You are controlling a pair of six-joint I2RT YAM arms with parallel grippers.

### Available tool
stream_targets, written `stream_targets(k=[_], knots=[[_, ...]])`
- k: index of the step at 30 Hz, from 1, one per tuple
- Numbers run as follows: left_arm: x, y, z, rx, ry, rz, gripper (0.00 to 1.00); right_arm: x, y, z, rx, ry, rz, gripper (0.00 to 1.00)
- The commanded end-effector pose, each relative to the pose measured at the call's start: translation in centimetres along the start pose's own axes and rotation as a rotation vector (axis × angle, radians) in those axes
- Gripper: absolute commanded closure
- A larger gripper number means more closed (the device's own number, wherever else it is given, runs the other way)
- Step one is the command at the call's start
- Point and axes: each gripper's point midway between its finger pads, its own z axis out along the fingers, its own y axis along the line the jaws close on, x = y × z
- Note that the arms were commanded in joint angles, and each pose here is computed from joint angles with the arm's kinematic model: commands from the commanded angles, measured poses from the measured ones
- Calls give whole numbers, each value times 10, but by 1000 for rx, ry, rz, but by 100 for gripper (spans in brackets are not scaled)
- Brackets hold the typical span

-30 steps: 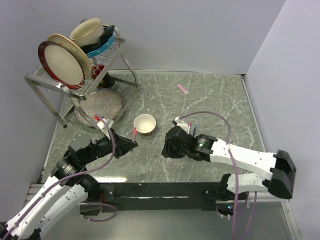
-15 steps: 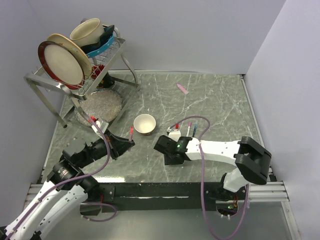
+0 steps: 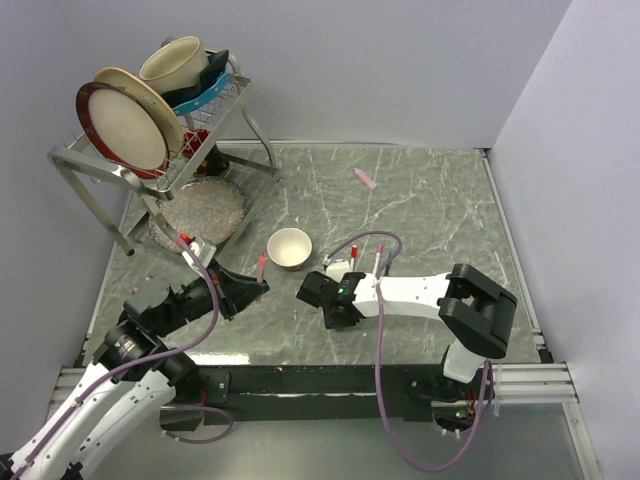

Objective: Insert the pens into the pen caps

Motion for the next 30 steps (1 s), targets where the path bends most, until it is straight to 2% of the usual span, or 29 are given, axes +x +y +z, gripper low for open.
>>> stream_targets(k=[1, 6, 11, 14, 18, 22, 25, 28, 30], knots=[[-9, -5, -2, 18, -35, 31, 99, -13, 3, 7, 17, -49, 3, 73], [-9, -6, -2, 21, -34, 31, 99, -15, -2, 9, 35, -53, -14, 92], [-8, -6, -1, 25, -32, 30, 99, -27, 0, -1, 35, -79, -28, 98], [-6, -8, 0, 39, -20, 27, 99, -51, 11, -30, -26, -136, -16, 100], [-2, -12, 3, 71, 4, 26, 99, -97, 50, -100, -279, -267, 50, 100], [2, -16, 4, 102, 22, 23, 99, -142, 87, -193, -661, -456, 175, 100], [3, -21, 4, 133, 28, 25, 99, -166, 98, -246, -870, -575, 268, 100], [4, -23, 3, 146, 35, 24, 99, -182, 99, -284, -1027, -676, 349, 100], [5, -26, 3, 160, 37, 26, 99, -187, 99, -293, -1073, -709, 378, 100]])
